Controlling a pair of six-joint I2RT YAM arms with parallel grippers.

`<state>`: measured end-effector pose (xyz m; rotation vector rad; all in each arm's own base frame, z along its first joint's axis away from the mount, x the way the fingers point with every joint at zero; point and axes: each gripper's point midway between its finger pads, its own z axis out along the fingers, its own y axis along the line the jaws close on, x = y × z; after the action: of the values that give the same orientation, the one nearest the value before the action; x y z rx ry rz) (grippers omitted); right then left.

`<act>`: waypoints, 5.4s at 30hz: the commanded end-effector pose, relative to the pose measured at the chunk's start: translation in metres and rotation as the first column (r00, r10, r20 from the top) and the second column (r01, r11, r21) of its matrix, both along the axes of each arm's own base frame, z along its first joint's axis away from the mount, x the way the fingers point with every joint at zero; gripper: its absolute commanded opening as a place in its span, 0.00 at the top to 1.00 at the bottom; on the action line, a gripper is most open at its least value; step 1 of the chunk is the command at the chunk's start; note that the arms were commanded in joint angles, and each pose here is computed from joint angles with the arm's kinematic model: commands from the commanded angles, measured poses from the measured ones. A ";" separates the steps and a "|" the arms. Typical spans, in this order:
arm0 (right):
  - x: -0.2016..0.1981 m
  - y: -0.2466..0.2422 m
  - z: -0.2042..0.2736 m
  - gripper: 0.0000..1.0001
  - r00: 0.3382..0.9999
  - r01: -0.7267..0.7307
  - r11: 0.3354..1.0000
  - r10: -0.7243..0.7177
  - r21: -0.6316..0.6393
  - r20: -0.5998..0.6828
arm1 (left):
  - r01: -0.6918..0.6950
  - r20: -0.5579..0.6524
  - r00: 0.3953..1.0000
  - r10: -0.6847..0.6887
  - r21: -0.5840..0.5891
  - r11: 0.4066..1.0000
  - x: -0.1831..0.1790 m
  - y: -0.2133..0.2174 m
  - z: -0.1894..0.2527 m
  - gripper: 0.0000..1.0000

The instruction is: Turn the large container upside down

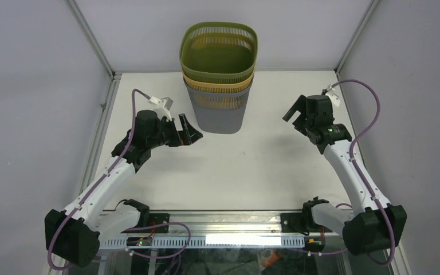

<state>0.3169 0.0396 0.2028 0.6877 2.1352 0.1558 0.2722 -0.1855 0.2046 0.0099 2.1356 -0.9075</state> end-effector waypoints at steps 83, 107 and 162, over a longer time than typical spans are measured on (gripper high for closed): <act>0.084 0.195 0.287 0.06 0.768 -0.455 0.876 0.296 0.159 0.568 | 0.181 0.646 0.731 -0.222 0.131 0.975 0.059 -0.062 0.302 0.01; 0.006 0.051 0.152 0.04 0.943 -0.148 0.981 0.102 0.125 0.318 | -0.003 0.508 0.825 -0.248 0.442 0.897 0.114 -0.127 0.236 0.14; 0.003 0.089 0.094 0.05 0.967 -0.229 0.929 0.181 0.292 0.181 | -0.098 0.633 0.772 0.057 0.030 0.995 0.144 -0.131 0.330 0.09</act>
<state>0.3197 0.1289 0.2775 0.6088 2.1262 0.6047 0.4438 -0.3388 0.4411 0.2884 1.7550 -0.6098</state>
